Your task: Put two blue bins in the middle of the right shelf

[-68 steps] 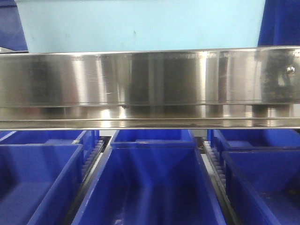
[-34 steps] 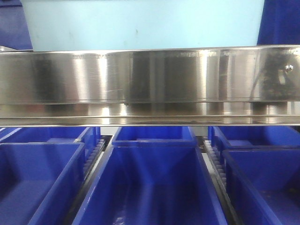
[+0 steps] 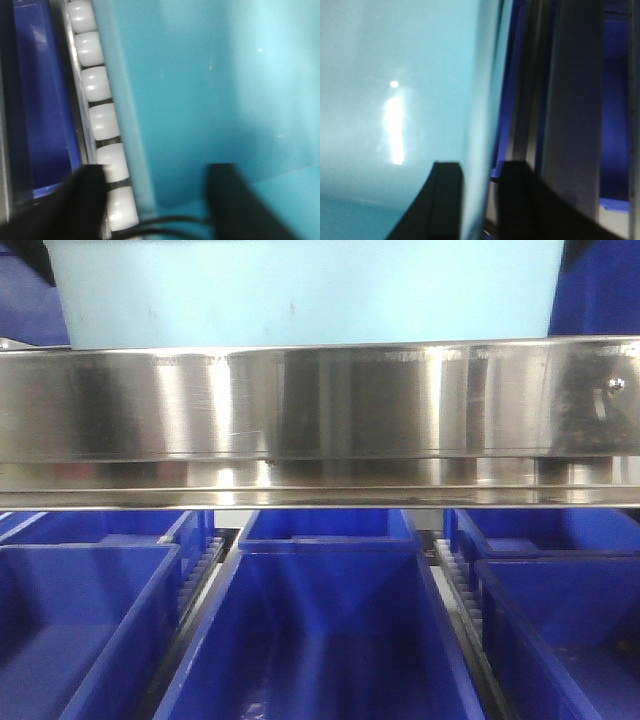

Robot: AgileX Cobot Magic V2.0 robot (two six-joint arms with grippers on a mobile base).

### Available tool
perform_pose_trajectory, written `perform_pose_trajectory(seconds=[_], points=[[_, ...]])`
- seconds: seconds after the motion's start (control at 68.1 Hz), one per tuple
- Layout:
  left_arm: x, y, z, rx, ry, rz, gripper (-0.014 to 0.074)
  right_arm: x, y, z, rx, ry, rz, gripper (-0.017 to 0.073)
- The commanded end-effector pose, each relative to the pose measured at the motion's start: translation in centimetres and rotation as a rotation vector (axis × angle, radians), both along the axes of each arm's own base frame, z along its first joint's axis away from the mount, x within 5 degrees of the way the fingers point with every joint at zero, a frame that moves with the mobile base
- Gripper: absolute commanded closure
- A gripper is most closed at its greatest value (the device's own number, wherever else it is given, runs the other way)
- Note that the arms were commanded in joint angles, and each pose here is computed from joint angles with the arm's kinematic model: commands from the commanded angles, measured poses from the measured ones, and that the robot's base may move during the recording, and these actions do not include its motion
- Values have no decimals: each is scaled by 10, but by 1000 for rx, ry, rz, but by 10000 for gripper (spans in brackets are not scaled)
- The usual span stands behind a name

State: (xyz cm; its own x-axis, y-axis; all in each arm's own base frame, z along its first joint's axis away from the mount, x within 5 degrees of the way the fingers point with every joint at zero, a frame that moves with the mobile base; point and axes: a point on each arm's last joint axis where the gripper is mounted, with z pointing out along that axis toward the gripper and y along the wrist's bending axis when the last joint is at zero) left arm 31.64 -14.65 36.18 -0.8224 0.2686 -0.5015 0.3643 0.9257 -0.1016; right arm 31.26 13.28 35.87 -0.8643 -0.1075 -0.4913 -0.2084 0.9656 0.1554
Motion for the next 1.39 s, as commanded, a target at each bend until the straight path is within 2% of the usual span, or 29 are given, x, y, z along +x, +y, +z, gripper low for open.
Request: perform_pose_trajectory(seconds=[0.0, 0.059, 0.073, 0.147, 0.338, 0.44, 0.749, 0.998, 1.145, 1.38], points=[[-2, 1, 4, -24, -15, 3, 561, -2, 1, 0, 14, 7, -10, 729], [-2, 0, 4, -34, -8, 2, 698, -2, 2, 0, 26, 10, -10, 717], [-2, 0, 4, -36, -5, 2, 704, -2, 2, 0, 26, 10, -10, 715], [-3, -2, 4, -54, 5, 0, 703, -2, 2, 0, 30, 12, -10, 715], [-6, -2, 5, -58, 19, -3, 704, -5, 1, 3, 35, 2, -11, 715], [-10, 0, 14, -67, 3, -5, 704, -10, -1, 16, 58, -53, -12, 715], [-42, 13, 76, -166, -184, -12, 704, -37, -14, 78, 141, -285, -14, 715], [-70, 26, 133, -266, -409, -11, 704, -61, -24, 136, 209, -451, -11, 715], [-75, 28, 146, -294, -471, -9, 704, -65, -25, 146, 220, -477, -10, 715], [-74, 28, 145, -289, -464, -9, 704, -65, -25, 146, 222, -481, -10, 715]])
